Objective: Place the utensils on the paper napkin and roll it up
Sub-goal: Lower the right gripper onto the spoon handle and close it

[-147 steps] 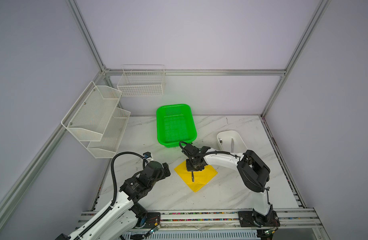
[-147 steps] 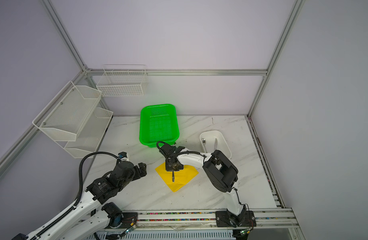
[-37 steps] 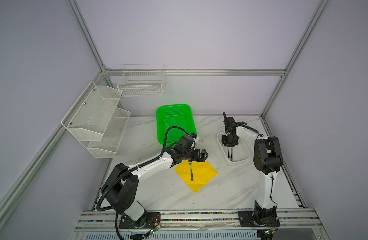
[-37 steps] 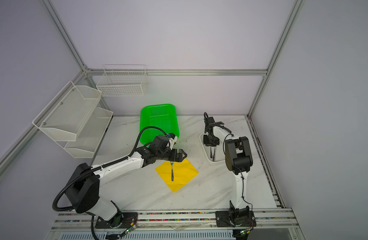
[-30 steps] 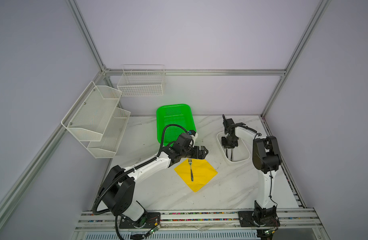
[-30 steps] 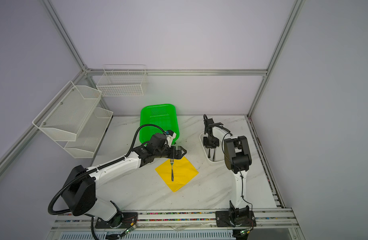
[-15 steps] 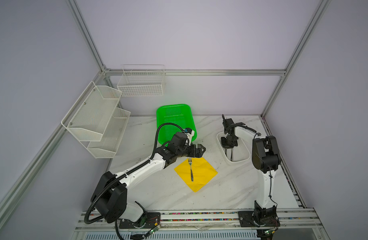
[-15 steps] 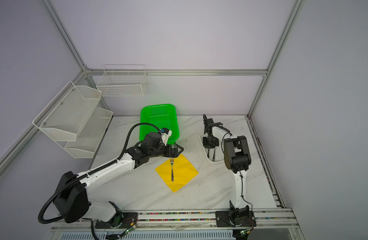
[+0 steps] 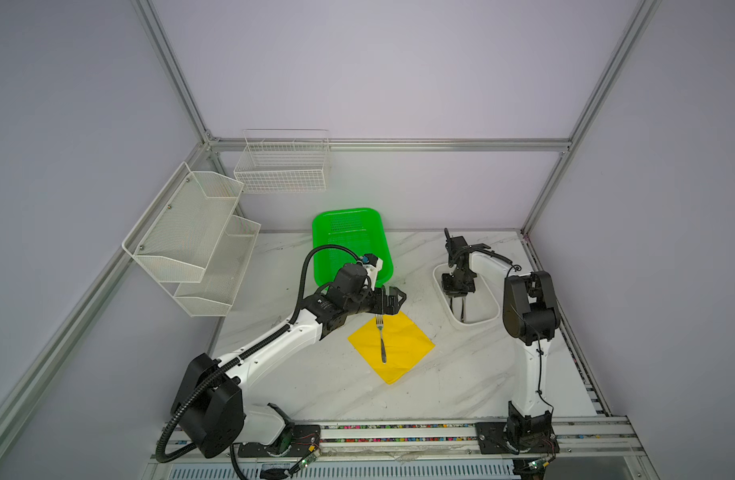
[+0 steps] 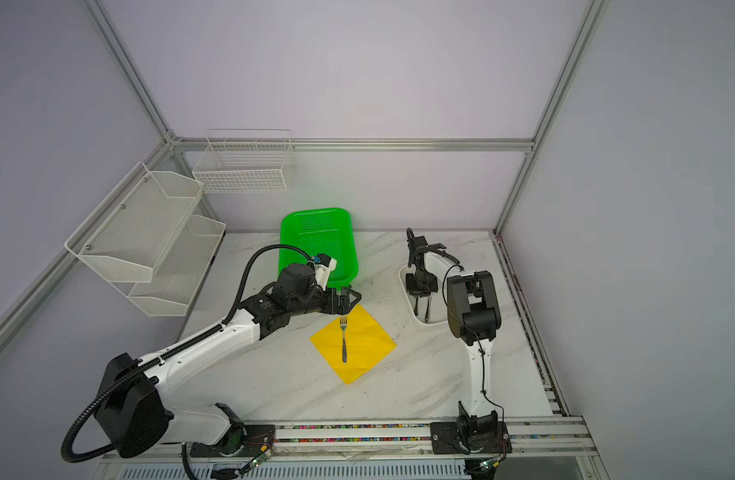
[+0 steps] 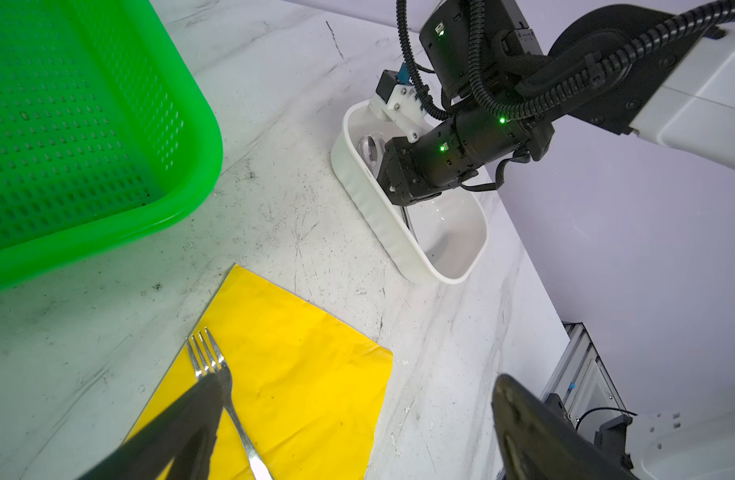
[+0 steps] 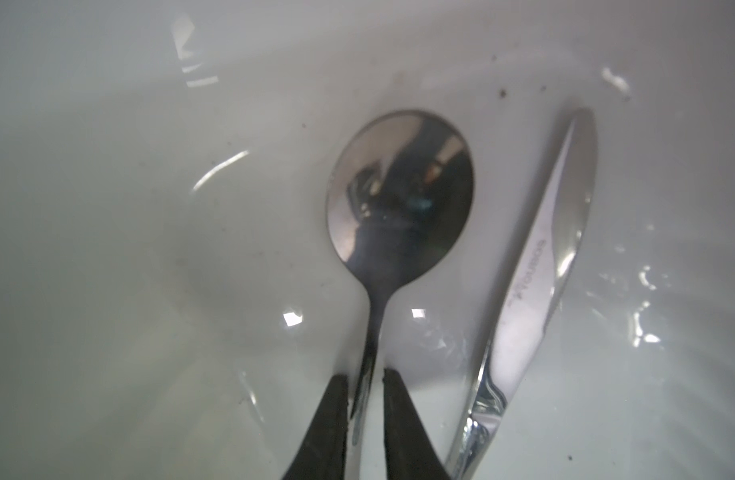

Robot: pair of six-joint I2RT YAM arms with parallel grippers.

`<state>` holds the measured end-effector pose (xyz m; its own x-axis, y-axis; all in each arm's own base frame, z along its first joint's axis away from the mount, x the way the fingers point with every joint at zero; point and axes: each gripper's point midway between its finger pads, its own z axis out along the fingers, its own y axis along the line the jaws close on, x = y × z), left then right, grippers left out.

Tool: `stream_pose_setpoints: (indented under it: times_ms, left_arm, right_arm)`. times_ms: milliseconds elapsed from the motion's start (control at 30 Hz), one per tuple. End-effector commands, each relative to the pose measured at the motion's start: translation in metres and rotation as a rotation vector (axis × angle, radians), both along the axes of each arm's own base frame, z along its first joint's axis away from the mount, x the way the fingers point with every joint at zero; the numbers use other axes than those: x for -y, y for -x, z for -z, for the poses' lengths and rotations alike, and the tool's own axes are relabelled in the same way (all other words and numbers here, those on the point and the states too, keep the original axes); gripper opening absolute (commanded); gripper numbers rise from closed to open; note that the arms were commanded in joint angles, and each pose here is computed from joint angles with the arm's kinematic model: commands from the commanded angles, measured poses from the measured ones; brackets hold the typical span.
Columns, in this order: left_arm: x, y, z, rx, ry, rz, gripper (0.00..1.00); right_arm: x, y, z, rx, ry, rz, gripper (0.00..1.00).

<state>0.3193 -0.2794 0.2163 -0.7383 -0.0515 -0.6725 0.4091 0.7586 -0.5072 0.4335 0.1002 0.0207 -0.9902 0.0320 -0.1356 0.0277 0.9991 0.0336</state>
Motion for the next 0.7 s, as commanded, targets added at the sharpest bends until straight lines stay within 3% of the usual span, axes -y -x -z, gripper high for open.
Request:
stream_pose_setpoints:
  times_ms: [0, 500, 667]
  left_arm:
    - [-0.007, 0.005, 0.006, 0.010, -0.012, 0.007, 1.00]
    - [-0.015, 0.005, 0.010, 0.013, -0.018, -0.039, 1.00]
    - [-0.018, 0.006, 0.013, 0.005, -0.025, -0.052, 1.00]
  right_arm:
    - [0.024, 0.039, 0.061, -0.190, 0.041, 0.041, 0.20]
    - [0.026, 0.039, 0.071, -0.199, 0.056, 0.023, 0.09]
    - [0.022, 0.016, 0.037, -0.093, 0.033, 0.041, 0.06]
